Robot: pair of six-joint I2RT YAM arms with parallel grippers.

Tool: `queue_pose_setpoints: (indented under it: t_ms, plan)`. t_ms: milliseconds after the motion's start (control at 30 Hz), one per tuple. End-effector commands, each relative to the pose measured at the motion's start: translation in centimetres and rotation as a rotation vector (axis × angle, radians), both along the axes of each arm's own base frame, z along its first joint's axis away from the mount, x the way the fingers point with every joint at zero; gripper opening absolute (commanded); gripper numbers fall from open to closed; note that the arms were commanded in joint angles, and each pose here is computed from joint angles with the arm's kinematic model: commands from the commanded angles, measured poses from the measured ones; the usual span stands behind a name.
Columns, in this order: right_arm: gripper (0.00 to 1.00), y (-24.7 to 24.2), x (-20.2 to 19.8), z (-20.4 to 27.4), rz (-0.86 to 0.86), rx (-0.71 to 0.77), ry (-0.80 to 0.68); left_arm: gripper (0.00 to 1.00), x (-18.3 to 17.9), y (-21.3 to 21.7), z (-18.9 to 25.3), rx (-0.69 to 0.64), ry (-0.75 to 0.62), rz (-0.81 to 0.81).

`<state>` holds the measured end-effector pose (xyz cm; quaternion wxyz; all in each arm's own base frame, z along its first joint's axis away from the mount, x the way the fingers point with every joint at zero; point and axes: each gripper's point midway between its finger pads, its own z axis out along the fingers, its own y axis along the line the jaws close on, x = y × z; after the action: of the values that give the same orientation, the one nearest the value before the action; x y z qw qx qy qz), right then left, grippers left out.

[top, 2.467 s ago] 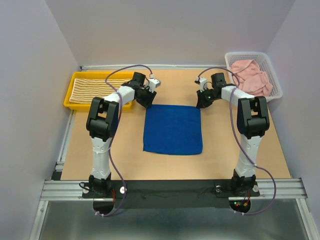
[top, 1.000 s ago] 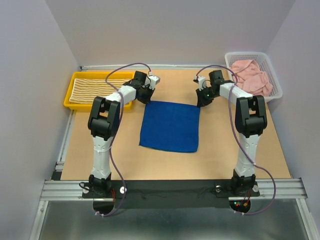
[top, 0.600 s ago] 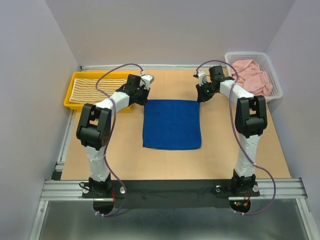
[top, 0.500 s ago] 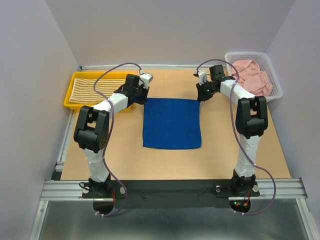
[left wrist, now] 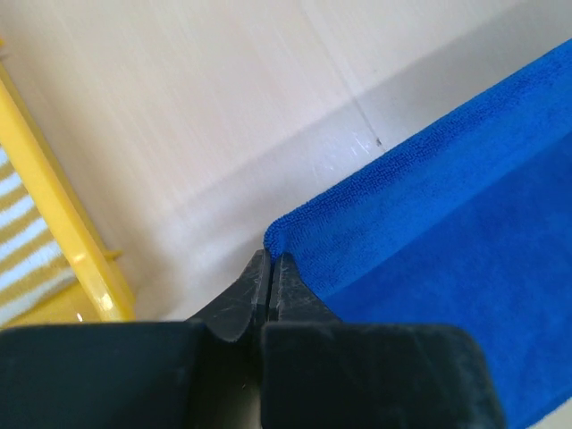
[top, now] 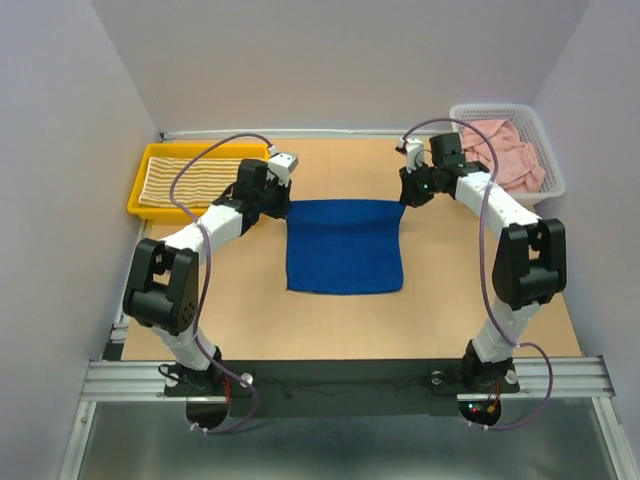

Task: Fold and stack the towels
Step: Fold the towel

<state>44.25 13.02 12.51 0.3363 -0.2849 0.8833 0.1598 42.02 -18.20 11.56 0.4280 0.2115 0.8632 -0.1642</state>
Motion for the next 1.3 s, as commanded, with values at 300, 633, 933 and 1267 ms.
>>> queue_pose_setpoints:
  t_ms: [300, 633, 933, 1267]
  plan:
    - [0.01, 1.6, -8.8, -0.3, -0.073, 0.121, 0.135, 0.0, -7.9, -0.5, 0.2, -0.161, 0.129, 0.077]
    - [0.01, 2.1, -12.4, -1.9, -0.123, 0.161, 0.237, 0.0, -13.2, -0.9, -4.2, -0.21, 0.312, 0.213]
    - [0.0, 1.9, -12.7, 0.0, -0.148, 0.176, 0.185, 0.0, -12.8, 0.5, -2.3, -0.188, 0.27, 0.301]
    - [0.01, 2.4, -15.6, -1.4, -0.17, 0.22, 0.278, 0.0, -13.7, 2.1, -2.3, -0.146, 0.271, 0.358]
